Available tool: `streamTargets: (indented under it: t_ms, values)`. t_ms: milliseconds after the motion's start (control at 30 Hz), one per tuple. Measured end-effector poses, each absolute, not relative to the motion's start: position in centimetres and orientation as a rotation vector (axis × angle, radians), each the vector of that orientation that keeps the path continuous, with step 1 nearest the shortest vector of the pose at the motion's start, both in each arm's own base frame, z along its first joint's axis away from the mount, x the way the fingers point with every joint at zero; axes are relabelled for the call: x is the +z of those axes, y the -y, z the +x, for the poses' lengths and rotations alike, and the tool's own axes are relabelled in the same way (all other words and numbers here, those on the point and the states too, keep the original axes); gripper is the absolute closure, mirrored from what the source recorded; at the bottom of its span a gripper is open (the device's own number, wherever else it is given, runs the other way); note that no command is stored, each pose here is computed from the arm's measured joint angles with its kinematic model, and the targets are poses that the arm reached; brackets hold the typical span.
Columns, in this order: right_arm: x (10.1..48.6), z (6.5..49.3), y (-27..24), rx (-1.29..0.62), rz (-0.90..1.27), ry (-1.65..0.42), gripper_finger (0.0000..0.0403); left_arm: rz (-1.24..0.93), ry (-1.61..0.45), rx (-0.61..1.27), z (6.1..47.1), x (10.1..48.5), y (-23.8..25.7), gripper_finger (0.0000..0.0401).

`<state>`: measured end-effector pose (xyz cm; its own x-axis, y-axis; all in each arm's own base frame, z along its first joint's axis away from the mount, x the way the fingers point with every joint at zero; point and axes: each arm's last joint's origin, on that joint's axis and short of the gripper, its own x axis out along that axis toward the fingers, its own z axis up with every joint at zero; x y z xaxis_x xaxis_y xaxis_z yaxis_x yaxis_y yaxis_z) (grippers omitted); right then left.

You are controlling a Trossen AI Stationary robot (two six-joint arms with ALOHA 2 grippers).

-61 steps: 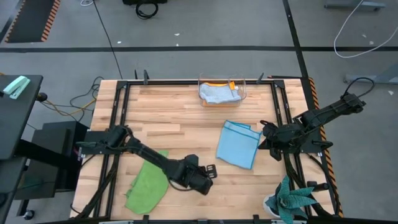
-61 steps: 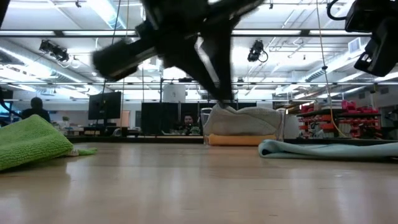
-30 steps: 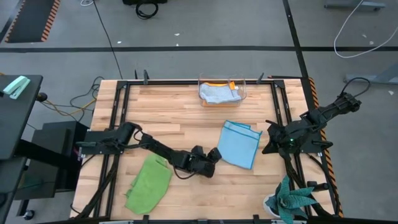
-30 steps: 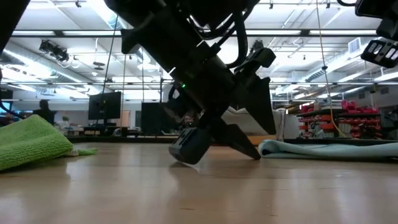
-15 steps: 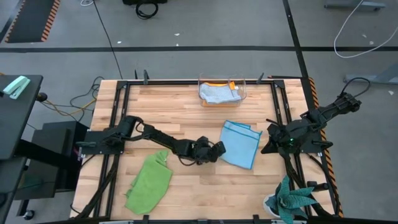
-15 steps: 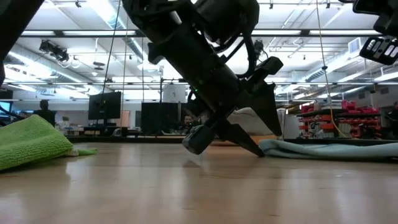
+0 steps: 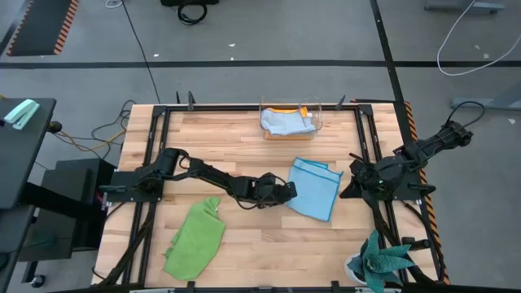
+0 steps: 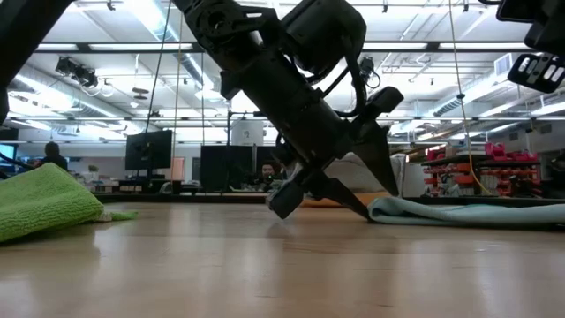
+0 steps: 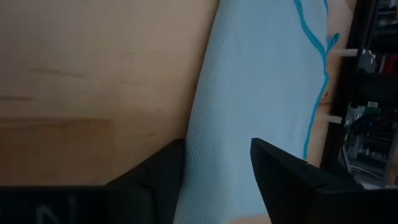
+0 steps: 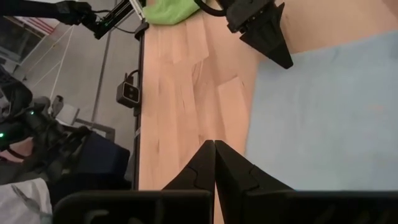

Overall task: Fold microfiber towels
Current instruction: Put the blue microfiber cloth into the transparent bin

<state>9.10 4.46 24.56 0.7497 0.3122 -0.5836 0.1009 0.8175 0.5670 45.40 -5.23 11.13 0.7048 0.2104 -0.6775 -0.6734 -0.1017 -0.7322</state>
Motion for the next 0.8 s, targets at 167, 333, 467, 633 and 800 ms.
streamTargets:
  t_ms: [167,333,467,633,800]
  values:
    - [24.6,9.1,-4.4,0.104,0.611,-0.713,0.0393,-1.505,-0.384,0.756,45.7,10.7,5.0,0.023]
    - [24.5,9.2,-4.4,0.092,0.62,-0.715,0.0393,-1.554,-0.413,0.667,46.5,9.4,4.9,0.0248]
    - [24.5,9.3,-4.5,0.081,0.637,-0.724,0.0393,-1.553,-0.428,0.655,46.5,9.2,5.0,0.0252]
    - [24.4,9.4,-4.5,0.075,0.642,-0.731,0.0393,-1.536,-0.448,0.638,46.7,9.3,4.6,0.0249]
    - [24.4,9.4,-4.5,0.069,0.64,-0.728,0.0393,-1.518,-0.455,0.631,46.9,9.3,3.8,0.0271]
